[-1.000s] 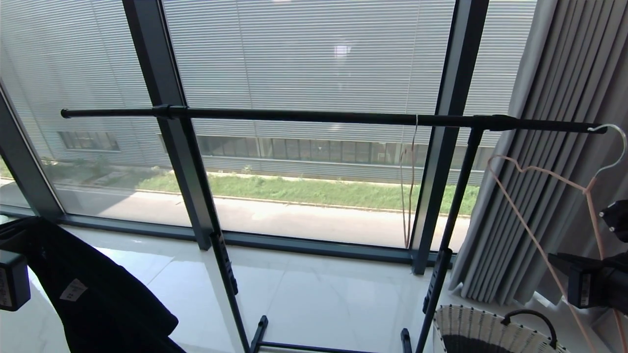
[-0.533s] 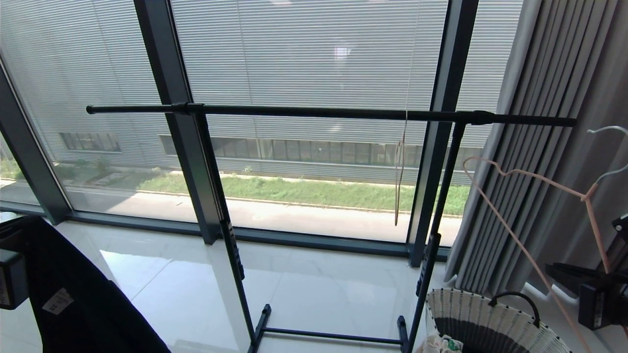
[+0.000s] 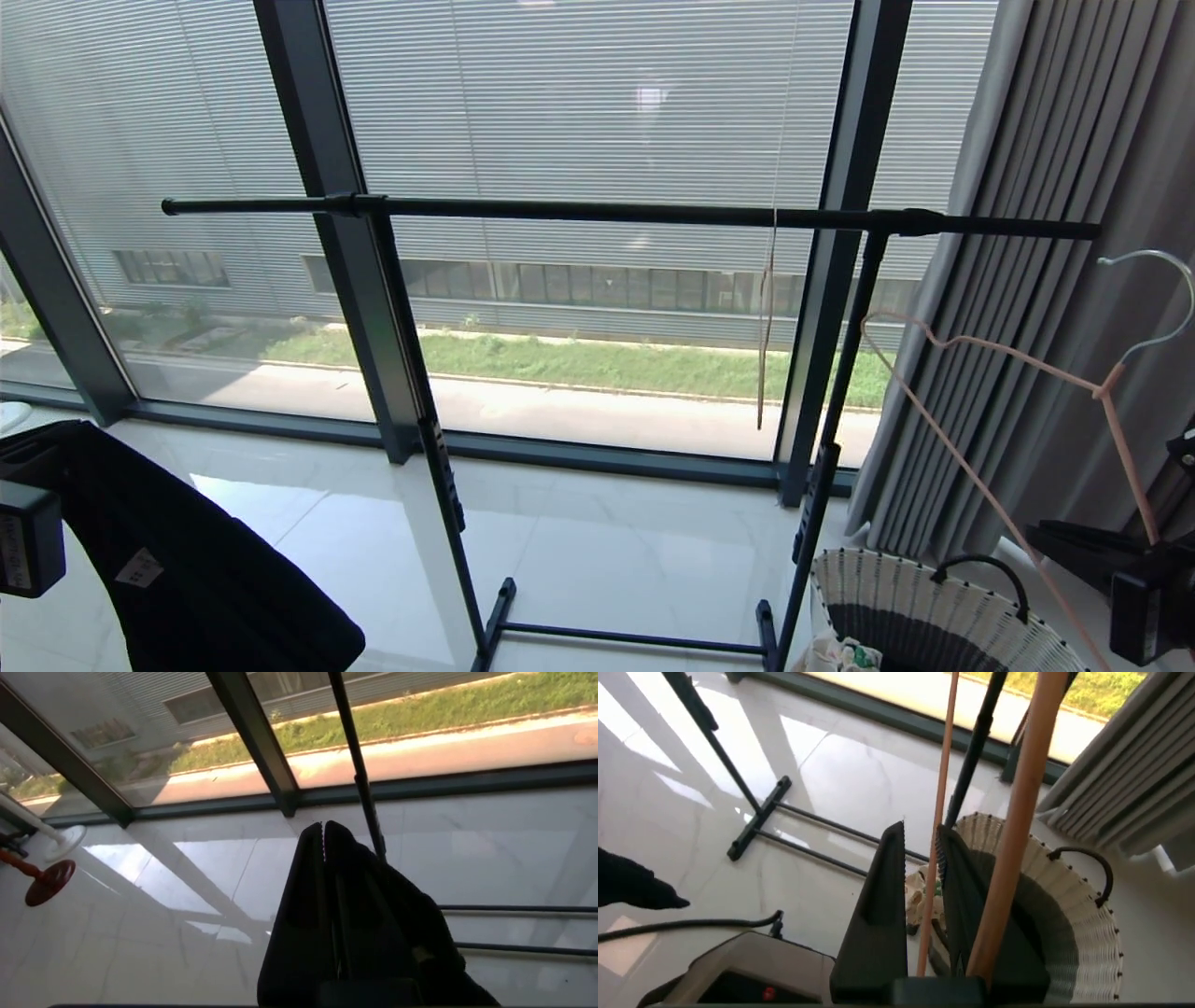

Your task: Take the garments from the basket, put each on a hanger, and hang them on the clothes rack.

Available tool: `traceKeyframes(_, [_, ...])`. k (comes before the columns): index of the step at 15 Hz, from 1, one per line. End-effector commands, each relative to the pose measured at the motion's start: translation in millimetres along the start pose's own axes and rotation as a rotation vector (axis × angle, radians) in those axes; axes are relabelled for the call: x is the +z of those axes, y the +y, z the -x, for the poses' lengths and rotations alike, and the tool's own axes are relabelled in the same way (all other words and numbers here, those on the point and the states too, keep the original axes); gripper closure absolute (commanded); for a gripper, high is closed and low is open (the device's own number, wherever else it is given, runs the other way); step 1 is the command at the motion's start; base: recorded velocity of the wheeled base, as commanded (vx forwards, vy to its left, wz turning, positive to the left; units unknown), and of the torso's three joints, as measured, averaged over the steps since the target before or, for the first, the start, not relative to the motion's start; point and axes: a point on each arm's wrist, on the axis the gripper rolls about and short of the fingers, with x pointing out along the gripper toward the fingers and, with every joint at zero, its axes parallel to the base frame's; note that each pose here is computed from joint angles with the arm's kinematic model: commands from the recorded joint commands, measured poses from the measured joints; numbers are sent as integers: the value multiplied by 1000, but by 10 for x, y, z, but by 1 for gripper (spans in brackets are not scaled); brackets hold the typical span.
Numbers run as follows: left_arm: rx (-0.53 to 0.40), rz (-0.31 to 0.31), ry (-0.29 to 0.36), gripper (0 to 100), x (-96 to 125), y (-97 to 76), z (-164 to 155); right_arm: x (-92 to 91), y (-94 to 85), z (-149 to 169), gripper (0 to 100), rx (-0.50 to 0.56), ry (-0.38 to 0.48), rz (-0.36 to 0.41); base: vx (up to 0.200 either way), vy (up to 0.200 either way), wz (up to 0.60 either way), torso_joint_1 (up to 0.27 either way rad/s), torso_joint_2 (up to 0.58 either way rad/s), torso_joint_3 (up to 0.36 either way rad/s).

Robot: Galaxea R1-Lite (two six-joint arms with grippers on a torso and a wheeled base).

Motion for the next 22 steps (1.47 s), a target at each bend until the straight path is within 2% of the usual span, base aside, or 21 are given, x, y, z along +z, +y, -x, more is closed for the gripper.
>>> traceKeyframes(1, [-4, -4, 13, 100, -7, -9, -29, -1, 32, 0, 100, 24, 1, 11, -200, 0, 0, 2, -2, 2])
traceKeyframes(5, [-4, -4, 15, 100, 1, -10, -42, -10, 117, 1, 100, 93, 11, 37, -200, 0, 0, 8, 6, 0])
traceKeyframes(9, [-14, -6, 15, 100, -13, -20, -41, -35, 248, 7, 100, 267, 56, 74, -200, 0, 0, -2, 2, 2])
traceKeyframes(10, [-32, -5, 8, 100, -9, -31, -39, -43, 274, -7, 100, 291, 67, 81, 0, 0, 0, 0, 0, 0])
traceKeyframes(11, [-122, -7, -24, 100, 5, -83, -30, -49, 349, -44, 100, 353, 93, 101, 0, 0, 0, 0, 0, 0])
traceKeyframes(13, [-209, 9, -26, 100, 36, -182, -78, -42, 470, -95, 100, 446, 127, 131, 0, 0, 0, 0, 0, 0])
traceKeyframes(15, [-236, 50, -4, 100, 127, -250, -186, -24, 635, -137, 100, 536, 153, 172, 0, 0, 0, 0, 0, 0])
traceKeyframes(18, [-194, 151, 59, 100, 317, -363, -452, -37, 856, -170, 100, 636, 185, 225, 0, 0, 0, 0, 0, 0])
traceKeyframes(21, [-106, 272, 125, 100, 511, -612, -761, -70, 1058, -176, 100, 727, 177, 266, 0, 0, 0, 0, 0, 0])
traceKeyframes(22, [-93, 307, 126, 100, 569, -701, -840, -84, 1110, -159, 100, 755, 177, 278, 0, 0, 0, 0, 0, 0])
